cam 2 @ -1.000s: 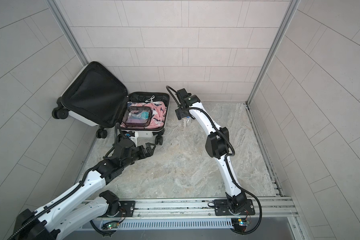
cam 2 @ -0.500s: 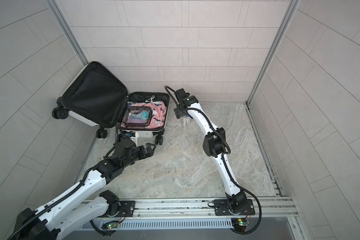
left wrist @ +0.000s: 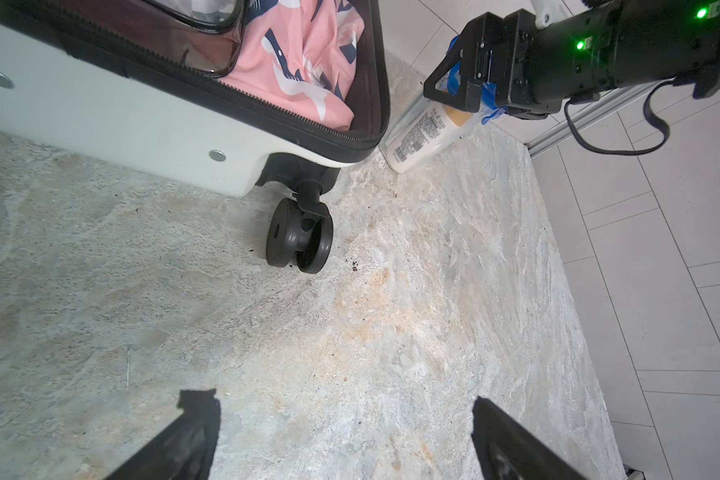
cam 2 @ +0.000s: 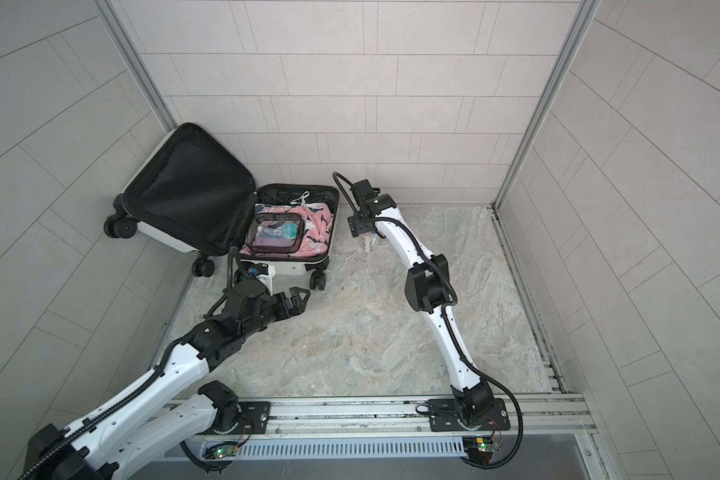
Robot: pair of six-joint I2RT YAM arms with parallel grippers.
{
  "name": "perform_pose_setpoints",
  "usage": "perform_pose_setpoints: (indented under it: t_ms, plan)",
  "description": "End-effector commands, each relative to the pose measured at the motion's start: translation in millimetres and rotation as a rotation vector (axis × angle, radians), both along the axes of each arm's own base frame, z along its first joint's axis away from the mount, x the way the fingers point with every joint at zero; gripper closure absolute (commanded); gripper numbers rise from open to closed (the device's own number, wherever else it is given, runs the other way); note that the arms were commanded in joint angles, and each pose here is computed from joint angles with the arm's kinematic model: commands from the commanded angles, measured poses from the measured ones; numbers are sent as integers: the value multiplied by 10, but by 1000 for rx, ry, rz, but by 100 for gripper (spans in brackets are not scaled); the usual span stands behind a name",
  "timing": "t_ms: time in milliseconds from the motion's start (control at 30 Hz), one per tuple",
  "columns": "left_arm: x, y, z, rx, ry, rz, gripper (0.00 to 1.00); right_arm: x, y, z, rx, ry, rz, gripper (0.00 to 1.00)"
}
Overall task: Pack the luggage
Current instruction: 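Grasp the blue-lidded cup top with the right gripper while the left gripper approaches, then lift the blue-lidded cup with the right gripper and hand it to the left gripper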
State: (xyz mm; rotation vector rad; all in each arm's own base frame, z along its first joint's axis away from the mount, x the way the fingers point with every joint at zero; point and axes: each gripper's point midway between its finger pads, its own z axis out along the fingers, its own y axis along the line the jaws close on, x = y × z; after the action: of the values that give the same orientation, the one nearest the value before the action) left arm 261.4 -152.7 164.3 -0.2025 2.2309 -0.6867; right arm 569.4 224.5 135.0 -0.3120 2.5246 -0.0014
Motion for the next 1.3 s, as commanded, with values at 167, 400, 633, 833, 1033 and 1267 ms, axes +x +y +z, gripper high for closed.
perform_pose_setpoints:
  t_ms: [167,400,633,833,1033,1267]
  plan:
    - [20,24,338,32,-111,-26,4,-8,126,160,99,-11,-3,22]
    - [152,7,905,106,-304,-69,0,-241,141,678,217,-3,-3,28]
    - [332,-382,1314,166,-460,-270,2,-683,210,1126,325,45,78,33]
    - [374,-724,1202,289,-544,-473,4,-1110,276,1437,421,90,160,36]
    - [415,-985,1057,413,-567,-574,4,-1502,355,1759,493,84,233,36]
    - [470,-1136,1034,479,-592,-612,4,-1923,538,1869,502,114,325,37]
